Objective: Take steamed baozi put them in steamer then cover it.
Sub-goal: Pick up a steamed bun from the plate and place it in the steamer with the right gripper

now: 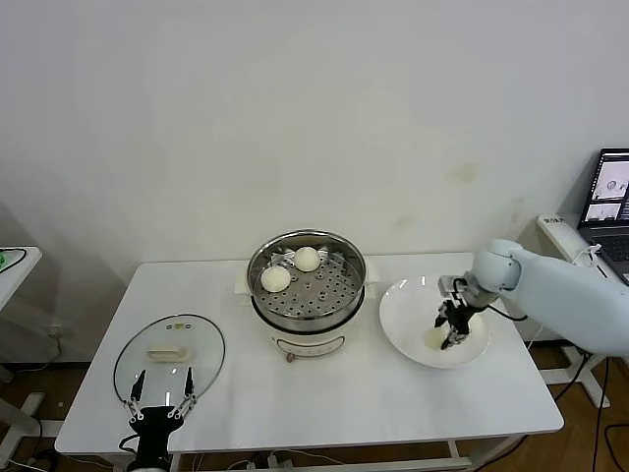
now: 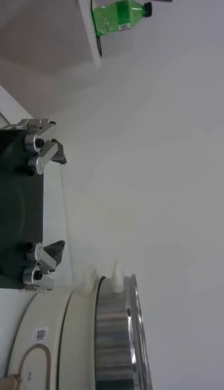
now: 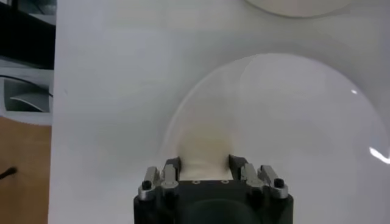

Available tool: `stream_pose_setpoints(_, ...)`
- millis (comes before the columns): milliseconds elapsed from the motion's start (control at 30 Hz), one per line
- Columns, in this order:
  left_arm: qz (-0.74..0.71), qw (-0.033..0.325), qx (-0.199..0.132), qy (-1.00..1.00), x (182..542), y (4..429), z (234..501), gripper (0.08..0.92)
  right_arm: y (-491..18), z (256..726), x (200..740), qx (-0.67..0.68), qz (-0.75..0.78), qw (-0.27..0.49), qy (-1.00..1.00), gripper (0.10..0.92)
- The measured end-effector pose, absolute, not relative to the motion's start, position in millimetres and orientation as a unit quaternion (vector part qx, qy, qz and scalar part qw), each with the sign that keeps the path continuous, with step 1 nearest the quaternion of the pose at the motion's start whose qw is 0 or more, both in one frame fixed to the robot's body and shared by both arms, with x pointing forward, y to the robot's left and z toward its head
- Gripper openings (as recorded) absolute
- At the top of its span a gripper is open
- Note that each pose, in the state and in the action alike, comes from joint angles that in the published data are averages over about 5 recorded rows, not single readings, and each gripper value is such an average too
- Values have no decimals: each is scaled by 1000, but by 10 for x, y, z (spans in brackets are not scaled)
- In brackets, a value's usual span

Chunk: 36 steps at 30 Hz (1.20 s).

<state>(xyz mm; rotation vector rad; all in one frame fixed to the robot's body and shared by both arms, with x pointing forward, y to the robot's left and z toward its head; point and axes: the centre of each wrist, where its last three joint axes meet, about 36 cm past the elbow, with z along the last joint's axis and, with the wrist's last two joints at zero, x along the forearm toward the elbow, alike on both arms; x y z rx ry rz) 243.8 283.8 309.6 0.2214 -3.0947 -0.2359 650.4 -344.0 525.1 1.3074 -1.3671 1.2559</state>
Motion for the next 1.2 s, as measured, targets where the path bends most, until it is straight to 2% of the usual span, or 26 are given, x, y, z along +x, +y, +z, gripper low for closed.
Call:
stream_pose_setpoints(400,-73,15,71,-995,2445,2839,3096,823,-3307,6333,6841,493,545,354,-579,526)
stream_pose_setpoints(700,-67,14,75,-995,2467,2868,3106,823,-2706,7085,6947,497,592,283,-567,524)
stream_pose_setpoints(933,-62,13,82,-995,2489,2906,3128,823,-1979,7253,6961,523,629,229,-527,526)
stream_pose_setpoints(1200,-62,12,88,-994,2492,2935,3161,823,-1158,7038,6839,563,665,174,-460,523)
